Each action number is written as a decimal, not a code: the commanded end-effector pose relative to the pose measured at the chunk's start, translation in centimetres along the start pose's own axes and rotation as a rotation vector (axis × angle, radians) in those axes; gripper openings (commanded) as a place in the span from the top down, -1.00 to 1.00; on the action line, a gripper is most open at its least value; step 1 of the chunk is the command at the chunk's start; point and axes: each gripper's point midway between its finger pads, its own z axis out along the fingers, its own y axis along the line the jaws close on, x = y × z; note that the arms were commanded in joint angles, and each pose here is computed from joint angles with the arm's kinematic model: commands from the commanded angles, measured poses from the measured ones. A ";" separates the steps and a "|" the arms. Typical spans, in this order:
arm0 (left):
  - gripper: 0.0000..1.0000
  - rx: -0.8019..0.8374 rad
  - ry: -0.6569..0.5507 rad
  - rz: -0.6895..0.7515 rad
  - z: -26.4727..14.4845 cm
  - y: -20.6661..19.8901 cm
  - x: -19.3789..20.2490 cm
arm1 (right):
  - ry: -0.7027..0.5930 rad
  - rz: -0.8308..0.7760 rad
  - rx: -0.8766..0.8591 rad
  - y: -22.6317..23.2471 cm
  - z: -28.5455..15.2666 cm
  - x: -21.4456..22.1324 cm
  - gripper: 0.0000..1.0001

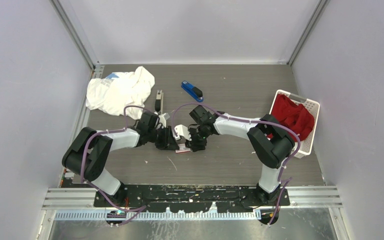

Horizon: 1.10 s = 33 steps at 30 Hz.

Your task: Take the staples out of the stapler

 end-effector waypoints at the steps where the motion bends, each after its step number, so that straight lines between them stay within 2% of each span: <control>1: 0.41 -0.153 0.077 -0.026 0.5 3.6 3.3 | 0.020 0.006 -0.007 0.1 1.1 0.2 0.06; 8: 0.31 -0.163 0.054 -0.015 -0.1 3.4 3.0 | 0.025 0.005 0.014 -0.3 0.6 0.1 -0.07; 17: 0.04 -0.189 0.004 0.022 -1.6 3.0 2.3 | -0.002 -0.005 0.089 -1.4 -2.6 -0.4 -0.40; 26: -0.04 -0.191 -0.125 0.123 -5.0 1.2 0.6 | -0.073 -0.040 0.084 -0.5 -5.8 -1.8 -0.43; 33: -0.11 -0.141 -0.243 0.209 -7.7 -1.1 -0.8 | -0.256 0.050 0.052 0.8 -8.7 -4.3 -0.40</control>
